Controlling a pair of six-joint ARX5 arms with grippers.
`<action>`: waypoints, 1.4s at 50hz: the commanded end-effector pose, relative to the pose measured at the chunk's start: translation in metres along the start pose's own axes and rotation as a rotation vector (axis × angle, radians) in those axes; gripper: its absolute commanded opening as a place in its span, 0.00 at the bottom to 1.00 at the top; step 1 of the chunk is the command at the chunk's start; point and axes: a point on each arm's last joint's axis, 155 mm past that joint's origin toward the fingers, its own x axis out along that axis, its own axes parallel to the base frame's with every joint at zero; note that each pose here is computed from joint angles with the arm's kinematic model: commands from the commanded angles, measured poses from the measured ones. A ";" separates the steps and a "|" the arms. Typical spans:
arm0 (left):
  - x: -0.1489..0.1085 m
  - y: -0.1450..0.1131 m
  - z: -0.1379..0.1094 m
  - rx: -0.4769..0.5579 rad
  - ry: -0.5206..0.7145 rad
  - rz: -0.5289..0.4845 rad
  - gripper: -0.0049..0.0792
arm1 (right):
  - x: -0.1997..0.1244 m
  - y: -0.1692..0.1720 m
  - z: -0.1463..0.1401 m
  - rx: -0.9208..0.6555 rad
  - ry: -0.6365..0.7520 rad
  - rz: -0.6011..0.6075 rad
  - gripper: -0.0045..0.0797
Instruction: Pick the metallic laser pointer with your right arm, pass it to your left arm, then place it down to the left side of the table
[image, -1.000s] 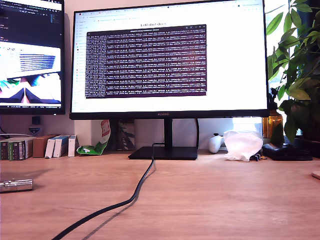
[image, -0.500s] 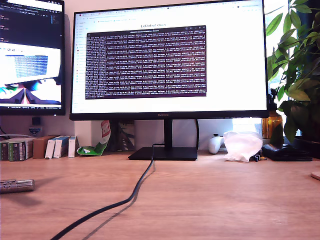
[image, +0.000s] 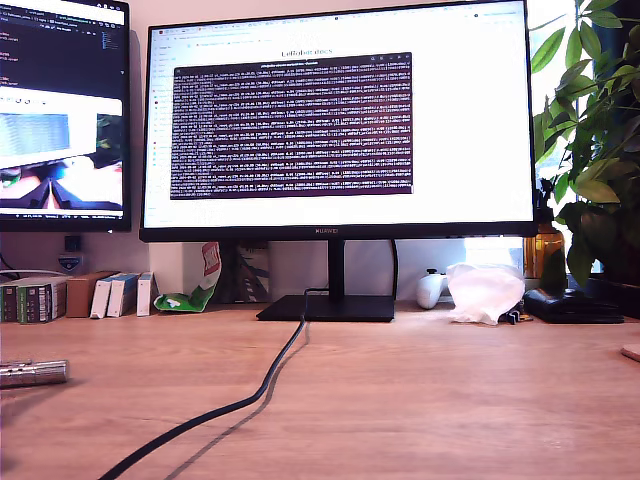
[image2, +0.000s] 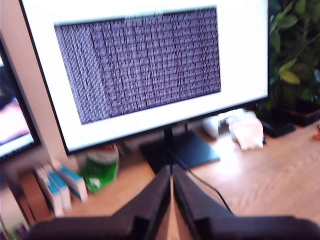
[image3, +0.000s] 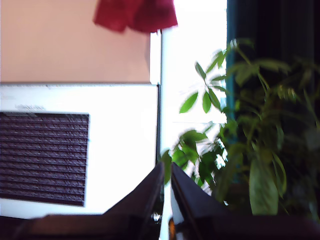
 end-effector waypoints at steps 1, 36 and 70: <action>-0.005 -0.004 0.002 0.007 -0.026 0.001 0.04 | -0.004 0.002 -0.006 0.004 -0.002 0.006 0.04; -0.027 0.005 -0.020 -0.043 -0.135 0.129 0.04 | -0.012 0.012 -0.084 0.072 0.125 0.041 0.04; -0.012 0.030 -0.112 -0.092 0.017 0.234 0.04 | -0.018 0.015 -0.142 0.007 0.250 0.043 0.04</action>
